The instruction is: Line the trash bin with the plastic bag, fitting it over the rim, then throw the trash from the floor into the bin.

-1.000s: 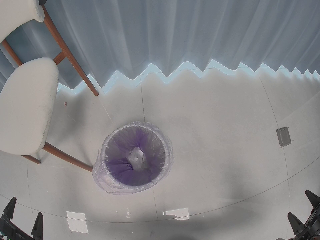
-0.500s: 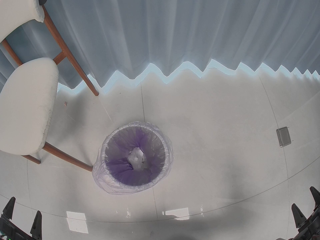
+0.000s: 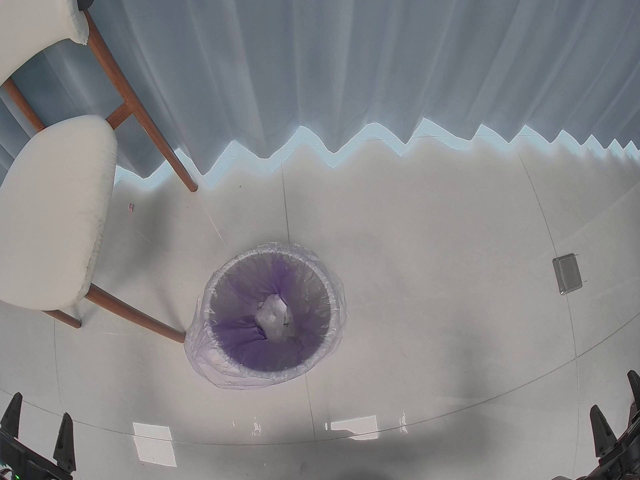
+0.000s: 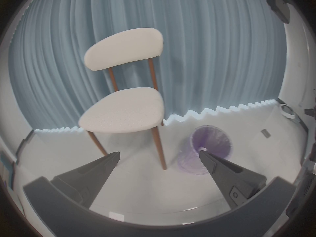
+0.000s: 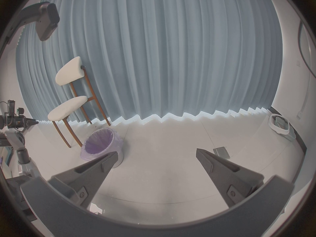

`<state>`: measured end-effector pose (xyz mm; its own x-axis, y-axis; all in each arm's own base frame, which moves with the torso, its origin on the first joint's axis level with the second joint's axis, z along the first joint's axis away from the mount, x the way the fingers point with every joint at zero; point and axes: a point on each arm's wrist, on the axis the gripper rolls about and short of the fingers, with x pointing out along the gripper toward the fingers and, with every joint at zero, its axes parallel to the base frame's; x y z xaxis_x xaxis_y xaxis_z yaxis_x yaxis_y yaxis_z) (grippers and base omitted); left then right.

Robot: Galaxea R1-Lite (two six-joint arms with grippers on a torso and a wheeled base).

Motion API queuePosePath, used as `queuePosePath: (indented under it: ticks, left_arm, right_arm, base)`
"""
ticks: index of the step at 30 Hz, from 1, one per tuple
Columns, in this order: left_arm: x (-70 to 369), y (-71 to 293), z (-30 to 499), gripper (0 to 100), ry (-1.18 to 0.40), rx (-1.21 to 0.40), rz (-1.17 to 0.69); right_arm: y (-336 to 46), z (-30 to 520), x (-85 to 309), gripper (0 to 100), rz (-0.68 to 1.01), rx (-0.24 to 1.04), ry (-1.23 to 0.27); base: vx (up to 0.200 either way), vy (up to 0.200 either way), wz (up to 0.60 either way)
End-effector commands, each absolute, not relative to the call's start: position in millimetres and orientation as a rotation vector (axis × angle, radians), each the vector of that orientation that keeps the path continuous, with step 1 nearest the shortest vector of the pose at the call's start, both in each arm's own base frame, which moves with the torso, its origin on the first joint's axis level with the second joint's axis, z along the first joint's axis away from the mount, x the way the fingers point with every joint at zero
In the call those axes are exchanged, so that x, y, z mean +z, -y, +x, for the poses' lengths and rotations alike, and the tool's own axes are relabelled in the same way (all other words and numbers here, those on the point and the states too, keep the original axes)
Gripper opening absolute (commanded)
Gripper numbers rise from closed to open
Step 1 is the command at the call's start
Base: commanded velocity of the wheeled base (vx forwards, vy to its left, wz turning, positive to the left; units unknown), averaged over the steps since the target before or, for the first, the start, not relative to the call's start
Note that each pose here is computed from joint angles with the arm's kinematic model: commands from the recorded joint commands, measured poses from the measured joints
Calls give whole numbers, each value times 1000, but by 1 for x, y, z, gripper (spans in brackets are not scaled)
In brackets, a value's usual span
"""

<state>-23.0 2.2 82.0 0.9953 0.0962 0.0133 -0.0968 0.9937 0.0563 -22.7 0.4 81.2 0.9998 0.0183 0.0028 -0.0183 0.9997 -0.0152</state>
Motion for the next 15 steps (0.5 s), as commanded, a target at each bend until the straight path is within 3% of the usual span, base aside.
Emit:
queuePosePath:
  ticks: [1, 3, 7, 15]
  left_arm:
    - [76, -4, -23, 100, 5, 200, 40]
    - [76, -4, -23, 100, 6, 189, 36]
    - [72, 3, -23, 100, -35, -128, 44]
    - [71, 2, -23, 100, -38, -88, 35]
  right_arm:
    - [0, -23, 76, 100, 25, -11, 5]
    - [1, -23, 76, 100, 34, -24, 5]
    - [1, -23, 76, 100, 40, -40, 5]
    - [1, -23, 76, 100, 32, -38, 4]
  base:
    - [0, 0, 0]
    - [0, 0, 0]
    - [0, 0, 0]
    - [0, 0, 0]
